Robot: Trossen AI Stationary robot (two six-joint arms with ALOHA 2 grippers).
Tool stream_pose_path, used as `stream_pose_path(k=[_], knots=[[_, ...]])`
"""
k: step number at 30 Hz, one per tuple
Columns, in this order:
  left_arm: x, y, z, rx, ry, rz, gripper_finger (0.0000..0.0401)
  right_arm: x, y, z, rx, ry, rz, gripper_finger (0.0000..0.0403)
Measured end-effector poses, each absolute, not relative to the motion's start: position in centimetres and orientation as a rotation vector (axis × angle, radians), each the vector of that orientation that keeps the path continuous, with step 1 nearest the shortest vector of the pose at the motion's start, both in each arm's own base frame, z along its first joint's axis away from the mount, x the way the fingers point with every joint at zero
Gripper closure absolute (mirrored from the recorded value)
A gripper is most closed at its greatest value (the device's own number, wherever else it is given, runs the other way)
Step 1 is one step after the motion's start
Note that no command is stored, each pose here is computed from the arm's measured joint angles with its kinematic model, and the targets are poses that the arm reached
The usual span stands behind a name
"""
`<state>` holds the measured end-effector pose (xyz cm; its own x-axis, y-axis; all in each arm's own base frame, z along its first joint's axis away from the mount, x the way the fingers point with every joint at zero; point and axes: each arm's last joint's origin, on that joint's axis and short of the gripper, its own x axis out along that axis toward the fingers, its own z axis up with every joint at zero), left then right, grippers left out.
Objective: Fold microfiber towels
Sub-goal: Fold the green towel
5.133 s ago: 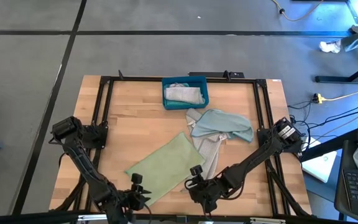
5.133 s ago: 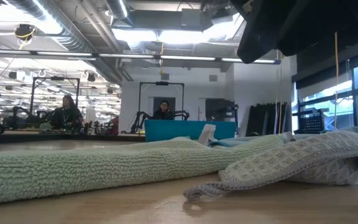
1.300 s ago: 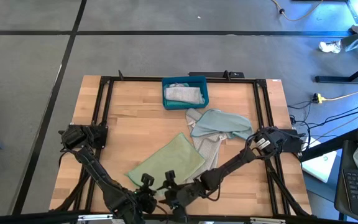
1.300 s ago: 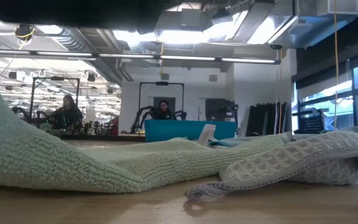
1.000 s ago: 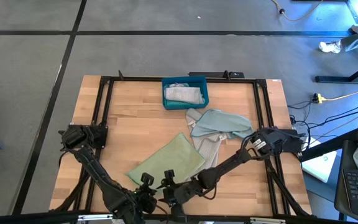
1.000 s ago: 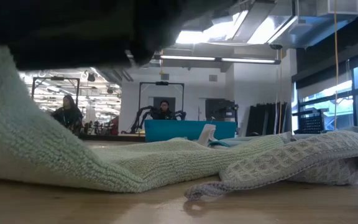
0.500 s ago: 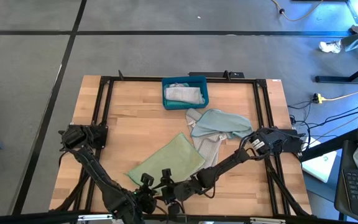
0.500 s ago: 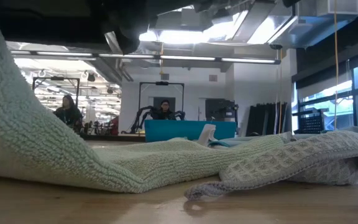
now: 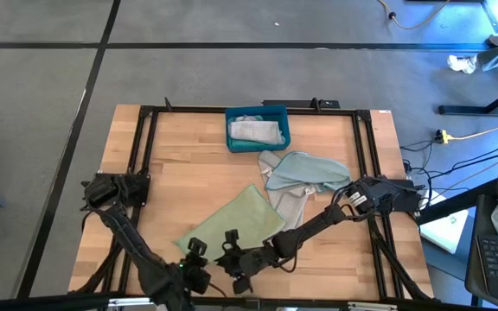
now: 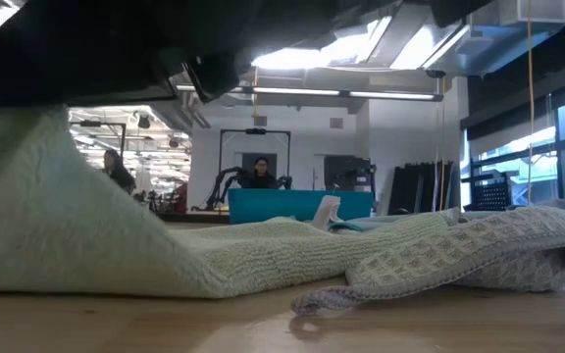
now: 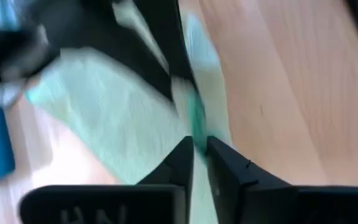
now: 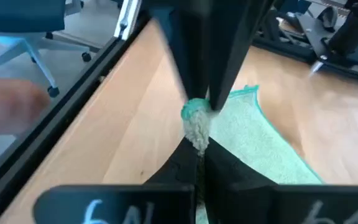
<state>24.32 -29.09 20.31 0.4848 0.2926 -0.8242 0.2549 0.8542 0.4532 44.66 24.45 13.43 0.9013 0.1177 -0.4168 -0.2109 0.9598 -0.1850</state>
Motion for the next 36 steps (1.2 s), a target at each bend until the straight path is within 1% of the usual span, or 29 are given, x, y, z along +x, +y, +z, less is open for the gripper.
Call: stream_pose_path(k=[4,7,10,15,18,21,25,29,36], knots=[[23.0,-29.3,20.2,0.563,1.136,0.038,0.0324,44.5,24.7,13.3,-0.232,0.427,0.191,0.0397],[22.2,-29.6,20.2,0.529,1.141,0.071,0.0301,44.5,24.7,13.3,-0.227,0.429,0.214,0.0397],[21.3,-30.1,20.2,0.503,1.136,0.082,0.0286,44.6,24.6,13.3,-0.236,0.426,0.216,0.0397],[19.9,-31.2,20.1,0.462,1.151,0.049,0.0274,44.6,24.6,13.4,-0.222,0.421,0.213,0.0396],[18.9,-31.5,19.3,0.453,1.151,0.042,0.026,44.7,24.5,13.5,-0.221,0.409,0.212,0.0396],[18.1,-31.3,18.2,0.45,1.168,0.061,0.0236,44.8,24.6,13.8,-0.231,0.383,0.216,0.0395],[17.4,-30.6,16.6,0.489,1.171,0.078,0.021,44.8,24.6,13.8,-0.232,0.383,0.217,0.0395],[17.1,-29.5,15.5,0.52,1.187,0.135,0.0198,44.7,24.6,13.8,-0.233,0.384,0.223,0.0395],[17.2,-29.2,15.5,0.557,1.101,0.183,0.0197,44.7,24.8,13.8,-0.231,0.385,0.246,0.0394]])
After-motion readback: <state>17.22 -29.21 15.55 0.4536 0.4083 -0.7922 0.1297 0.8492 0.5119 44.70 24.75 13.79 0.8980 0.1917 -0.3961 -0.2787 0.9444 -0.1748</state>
